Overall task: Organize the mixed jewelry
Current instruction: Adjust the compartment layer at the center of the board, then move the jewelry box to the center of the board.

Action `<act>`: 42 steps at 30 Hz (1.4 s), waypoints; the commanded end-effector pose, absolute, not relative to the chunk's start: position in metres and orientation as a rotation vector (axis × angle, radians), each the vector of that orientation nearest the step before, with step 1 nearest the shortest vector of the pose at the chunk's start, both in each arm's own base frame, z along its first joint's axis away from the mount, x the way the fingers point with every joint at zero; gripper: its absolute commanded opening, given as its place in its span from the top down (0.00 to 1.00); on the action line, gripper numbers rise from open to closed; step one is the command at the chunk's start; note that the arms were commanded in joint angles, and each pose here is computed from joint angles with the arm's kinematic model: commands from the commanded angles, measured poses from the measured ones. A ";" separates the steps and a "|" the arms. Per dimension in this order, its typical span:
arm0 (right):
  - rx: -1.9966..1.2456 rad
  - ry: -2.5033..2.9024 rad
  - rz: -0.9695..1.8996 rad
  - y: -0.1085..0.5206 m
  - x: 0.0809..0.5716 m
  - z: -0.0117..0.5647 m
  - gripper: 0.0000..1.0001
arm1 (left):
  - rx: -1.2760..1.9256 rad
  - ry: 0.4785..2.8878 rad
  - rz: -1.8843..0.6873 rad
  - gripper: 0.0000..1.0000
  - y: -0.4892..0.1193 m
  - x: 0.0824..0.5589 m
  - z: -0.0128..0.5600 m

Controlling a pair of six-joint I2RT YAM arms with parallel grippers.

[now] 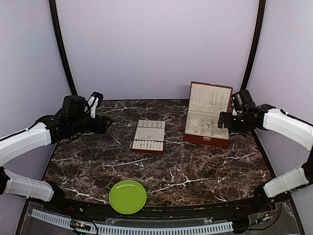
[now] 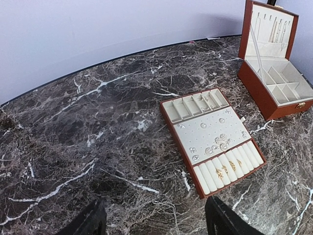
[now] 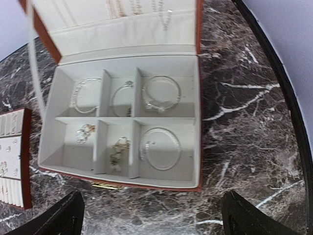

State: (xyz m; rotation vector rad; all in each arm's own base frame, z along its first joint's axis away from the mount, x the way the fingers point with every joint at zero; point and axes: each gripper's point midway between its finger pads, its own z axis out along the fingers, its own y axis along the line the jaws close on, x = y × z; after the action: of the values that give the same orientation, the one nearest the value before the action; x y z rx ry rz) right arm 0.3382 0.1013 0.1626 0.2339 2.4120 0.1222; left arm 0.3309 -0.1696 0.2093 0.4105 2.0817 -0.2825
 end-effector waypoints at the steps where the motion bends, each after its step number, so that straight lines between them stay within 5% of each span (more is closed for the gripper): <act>1: 0.231 2.480 0.122 0.077 0.339 0.148 0.03 | 0.412 2.061 -0.223 0.28 -0.164 0.337 0.215; 13: 0.236 2.581 0.168 0.055 0.351 0.104 0.36 | 0.408 2.046 -0.208 0.28 -0.161 0.336 0.219; 28: 0.152 2.605 0.150 0.060 0.377 0.073 0.57 | 0.421 2.061 -0.232 0.28 -0.166 0.336 0.214; 42: 0.023 2.588 0.184 0.070 0.372 0.073 0.94 | 0.418 2.056 -0.230 0.28 -0.165 0.336 0.215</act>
State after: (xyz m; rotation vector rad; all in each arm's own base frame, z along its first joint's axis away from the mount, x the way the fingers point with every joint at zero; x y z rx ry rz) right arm 0.3699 0.0568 0.0574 0.1342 2.6540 0.1214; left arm 0.3342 -0.1645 0.2067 0.4182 2.0821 -0.2277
